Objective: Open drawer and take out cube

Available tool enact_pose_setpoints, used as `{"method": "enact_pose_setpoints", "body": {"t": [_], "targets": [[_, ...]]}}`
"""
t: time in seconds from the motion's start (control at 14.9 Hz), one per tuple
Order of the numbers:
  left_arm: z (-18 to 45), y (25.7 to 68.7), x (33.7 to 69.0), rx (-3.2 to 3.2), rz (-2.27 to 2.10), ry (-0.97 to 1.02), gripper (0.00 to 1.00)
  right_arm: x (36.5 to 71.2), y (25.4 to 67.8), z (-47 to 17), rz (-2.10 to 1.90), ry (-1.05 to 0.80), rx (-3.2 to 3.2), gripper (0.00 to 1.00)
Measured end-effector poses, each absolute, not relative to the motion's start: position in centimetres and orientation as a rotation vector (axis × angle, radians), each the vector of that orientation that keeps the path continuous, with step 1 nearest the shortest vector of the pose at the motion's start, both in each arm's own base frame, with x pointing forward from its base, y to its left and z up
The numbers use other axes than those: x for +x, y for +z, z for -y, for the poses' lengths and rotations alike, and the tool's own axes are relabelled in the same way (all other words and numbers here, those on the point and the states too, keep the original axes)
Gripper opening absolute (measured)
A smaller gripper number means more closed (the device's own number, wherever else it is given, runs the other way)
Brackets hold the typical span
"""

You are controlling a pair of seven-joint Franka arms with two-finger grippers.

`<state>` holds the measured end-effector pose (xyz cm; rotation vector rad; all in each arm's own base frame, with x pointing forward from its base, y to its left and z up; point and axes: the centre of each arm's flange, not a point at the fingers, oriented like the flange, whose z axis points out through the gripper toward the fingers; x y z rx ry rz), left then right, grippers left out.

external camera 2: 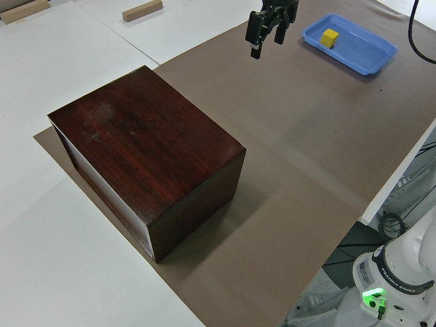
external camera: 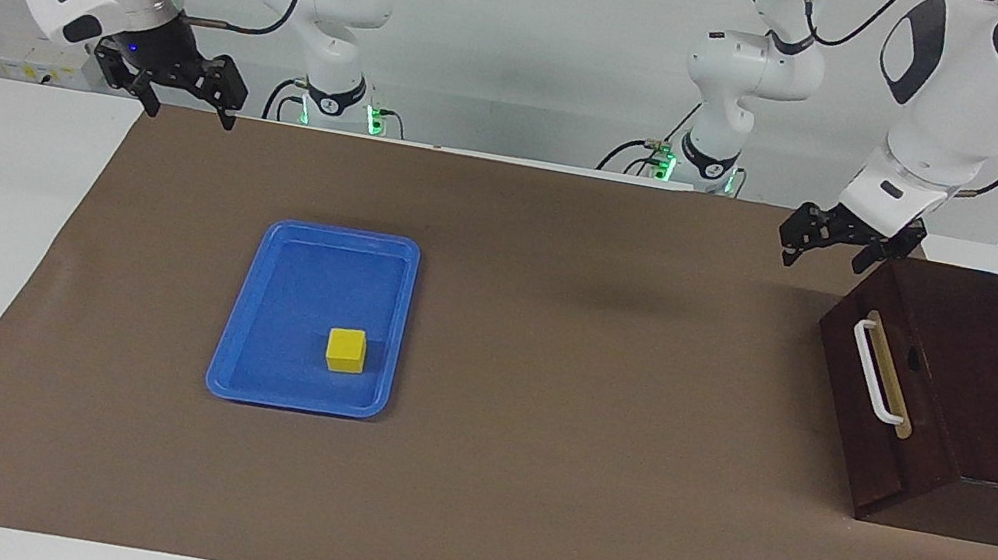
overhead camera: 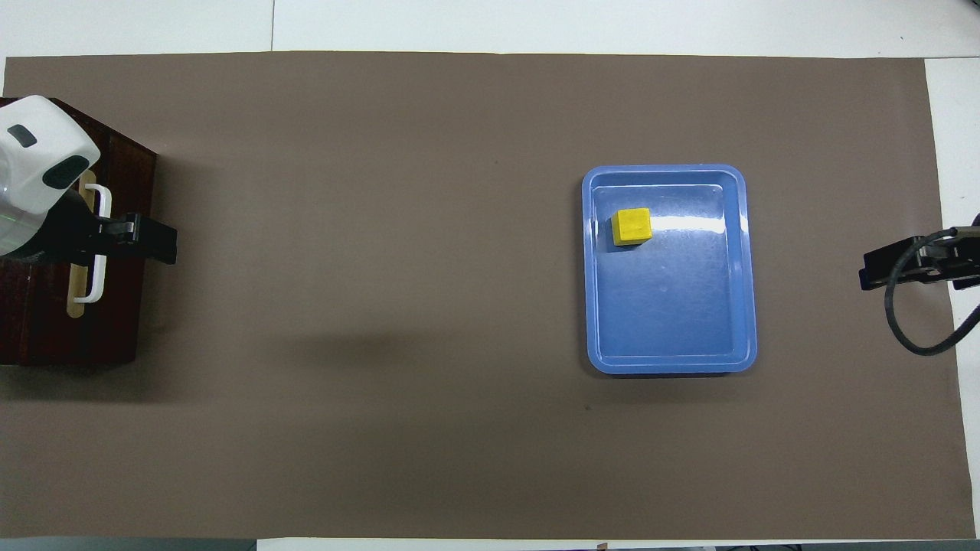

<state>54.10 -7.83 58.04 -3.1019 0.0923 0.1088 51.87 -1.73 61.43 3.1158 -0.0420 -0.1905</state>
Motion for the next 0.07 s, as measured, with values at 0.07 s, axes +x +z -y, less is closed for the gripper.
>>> {"method": "enact_pose_setpoints", "body": {"t": [0.07], "targets": [[7.86, 58.03, 54.08, -3.102, -0.093, 0.111, 1.0, 51.87, 61.44, 1.73, 0.042, -0.19, 3.116, 1.0]]}}
